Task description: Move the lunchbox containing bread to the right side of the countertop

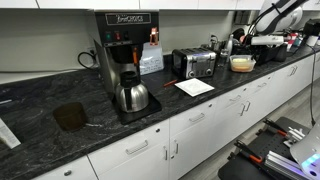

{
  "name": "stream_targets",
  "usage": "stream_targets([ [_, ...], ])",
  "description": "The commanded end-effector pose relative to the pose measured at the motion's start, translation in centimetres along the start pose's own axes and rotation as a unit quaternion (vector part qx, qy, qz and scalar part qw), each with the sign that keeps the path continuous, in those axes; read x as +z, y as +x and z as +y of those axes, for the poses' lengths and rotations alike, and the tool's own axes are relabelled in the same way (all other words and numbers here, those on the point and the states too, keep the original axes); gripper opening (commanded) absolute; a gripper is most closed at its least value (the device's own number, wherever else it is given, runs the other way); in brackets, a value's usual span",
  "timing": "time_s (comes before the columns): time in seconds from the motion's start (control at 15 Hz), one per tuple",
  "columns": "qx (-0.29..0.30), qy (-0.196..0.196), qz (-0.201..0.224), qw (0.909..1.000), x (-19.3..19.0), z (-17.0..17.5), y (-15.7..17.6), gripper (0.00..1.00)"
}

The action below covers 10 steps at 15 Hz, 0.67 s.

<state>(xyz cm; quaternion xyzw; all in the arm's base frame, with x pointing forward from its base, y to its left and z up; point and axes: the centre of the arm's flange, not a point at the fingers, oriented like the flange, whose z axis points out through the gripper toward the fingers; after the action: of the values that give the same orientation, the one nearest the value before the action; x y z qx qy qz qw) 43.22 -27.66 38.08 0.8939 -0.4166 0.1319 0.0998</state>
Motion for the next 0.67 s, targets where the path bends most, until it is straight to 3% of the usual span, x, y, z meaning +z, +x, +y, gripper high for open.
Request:
stream_targets([
  [0.0, 0.0, 0.011, -0.001, 0.9999, 1.4, -0.9, 2.2, 0.02],
  [0.6, -0.016, 0.033, -0.036, 0.9987, 3.4, -1.5, 4.2, 0.02],
])
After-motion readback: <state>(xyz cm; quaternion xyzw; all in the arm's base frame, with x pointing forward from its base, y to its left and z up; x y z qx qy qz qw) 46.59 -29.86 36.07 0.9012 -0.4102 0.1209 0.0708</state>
